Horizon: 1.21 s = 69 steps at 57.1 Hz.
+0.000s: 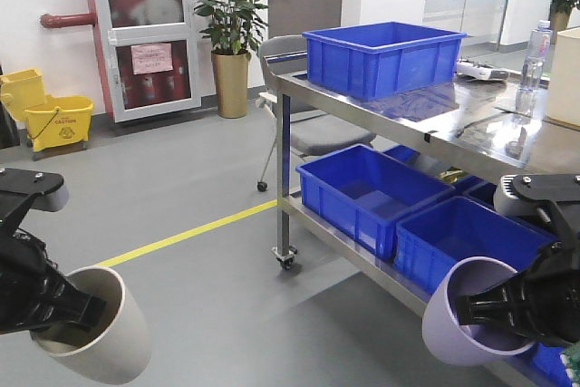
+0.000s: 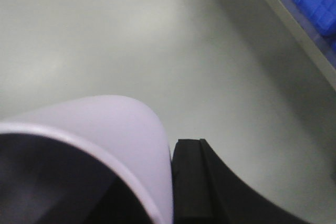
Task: Grab cup from conveyor and place in blue bin
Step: 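Hold both cups while the base drives to the blue bin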
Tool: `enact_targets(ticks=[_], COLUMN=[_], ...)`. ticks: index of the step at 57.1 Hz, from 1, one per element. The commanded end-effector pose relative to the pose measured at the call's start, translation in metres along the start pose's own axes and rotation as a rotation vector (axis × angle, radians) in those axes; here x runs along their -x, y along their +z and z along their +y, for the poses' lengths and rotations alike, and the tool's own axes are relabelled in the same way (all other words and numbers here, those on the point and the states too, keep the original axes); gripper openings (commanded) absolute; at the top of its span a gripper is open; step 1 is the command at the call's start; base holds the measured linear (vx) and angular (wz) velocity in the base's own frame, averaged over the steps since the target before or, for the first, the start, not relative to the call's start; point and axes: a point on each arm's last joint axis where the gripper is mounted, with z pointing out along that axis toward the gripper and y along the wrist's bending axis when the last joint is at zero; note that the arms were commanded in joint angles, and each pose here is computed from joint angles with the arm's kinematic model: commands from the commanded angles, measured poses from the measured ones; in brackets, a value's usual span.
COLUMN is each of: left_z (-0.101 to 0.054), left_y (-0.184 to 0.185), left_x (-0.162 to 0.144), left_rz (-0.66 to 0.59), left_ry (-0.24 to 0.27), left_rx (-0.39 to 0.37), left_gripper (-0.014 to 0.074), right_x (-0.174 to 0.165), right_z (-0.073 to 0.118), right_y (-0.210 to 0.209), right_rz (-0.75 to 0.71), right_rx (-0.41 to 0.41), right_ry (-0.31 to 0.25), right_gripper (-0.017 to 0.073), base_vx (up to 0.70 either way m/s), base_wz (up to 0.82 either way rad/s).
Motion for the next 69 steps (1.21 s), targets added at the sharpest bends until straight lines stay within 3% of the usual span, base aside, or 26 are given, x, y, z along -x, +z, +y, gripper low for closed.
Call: enact_targets(ticks=[1, 24, 69], left_z=[-0.0065, -0.0065, -0.0065], left_y=[-0.0184, -0.0184, -0.0184], left_x=[0.0100, 0.0100, 0.0100], left_rz=[-0.111, -0.111, -0.112], left_ry=[-0.004, -0.004, -0.004], left_rx=[-0.016, -0.016, -0.016], left_gripper=[-0.0002, -0.0002, -0.0002], right_x=[0.0131, 0.0131, 0.0131], right_z=[0.0009, 0.0009, 0.0009], right_y=[-0.0163, -0.0163, -0.0163], right_rz=[-0.123, -0.123, -0.123], right_rx=[0.013, 0.013, 0.013], right_ry=[0.000, 0.000, 0.000], right_gripper=[-0.0009, -0.0009, -0.0009], base_vx=[0.44, 0.45, 0.43], base_wz=[-0.01, -0.24, -0.59])
